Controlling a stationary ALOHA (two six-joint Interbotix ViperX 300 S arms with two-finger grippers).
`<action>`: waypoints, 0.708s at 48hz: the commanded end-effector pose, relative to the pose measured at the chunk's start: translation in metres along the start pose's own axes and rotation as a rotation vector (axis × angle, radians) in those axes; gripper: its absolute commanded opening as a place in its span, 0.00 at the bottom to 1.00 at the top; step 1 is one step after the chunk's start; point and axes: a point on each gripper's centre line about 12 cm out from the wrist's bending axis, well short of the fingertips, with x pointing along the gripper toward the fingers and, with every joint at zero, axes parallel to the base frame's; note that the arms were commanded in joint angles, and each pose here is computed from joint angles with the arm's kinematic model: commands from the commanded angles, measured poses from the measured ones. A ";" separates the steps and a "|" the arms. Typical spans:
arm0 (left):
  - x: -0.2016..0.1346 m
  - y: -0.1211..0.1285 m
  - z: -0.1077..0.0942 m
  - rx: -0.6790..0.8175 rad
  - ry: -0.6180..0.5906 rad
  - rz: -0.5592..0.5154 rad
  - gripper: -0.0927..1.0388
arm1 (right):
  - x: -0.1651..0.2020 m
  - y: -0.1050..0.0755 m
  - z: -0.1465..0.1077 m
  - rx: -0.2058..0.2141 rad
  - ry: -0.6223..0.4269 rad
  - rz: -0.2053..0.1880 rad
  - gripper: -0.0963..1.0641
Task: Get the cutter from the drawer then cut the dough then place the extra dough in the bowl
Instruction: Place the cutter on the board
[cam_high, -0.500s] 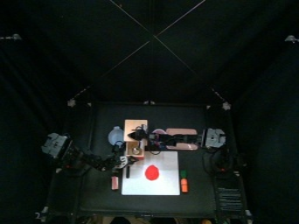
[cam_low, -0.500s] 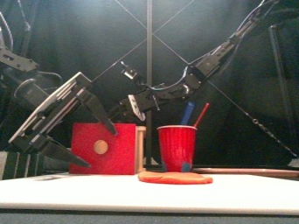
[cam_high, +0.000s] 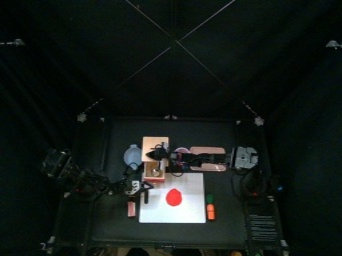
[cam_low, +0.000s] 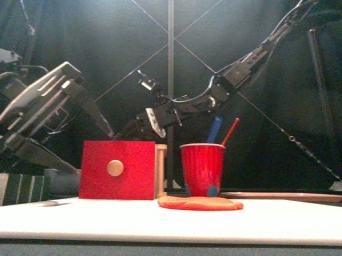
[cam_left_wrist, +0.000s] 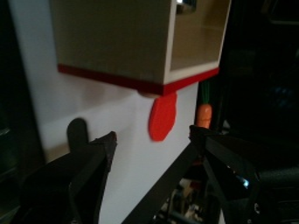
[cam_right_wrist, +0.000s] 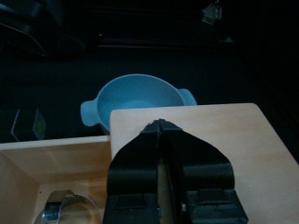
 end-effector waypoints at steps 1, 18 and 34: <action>-0.022 -0.004 -0.001 0.052 0.082 -0.049 0.95 | 0.000 -0.001 0.015 -0.005 -0.032 -0.003 0.13; -0.084 -0.051 0.025 0.447 0.075 -0.503 0.95 | 0.001 0.003 0.035 -0.017 -0.053 0.003 0.13; -0.111 -0.060 0.069 0.777 -0.187 -0.628 0.95 | -0.025 0.013 0.122 -0.046 -0.156 0.012 0.14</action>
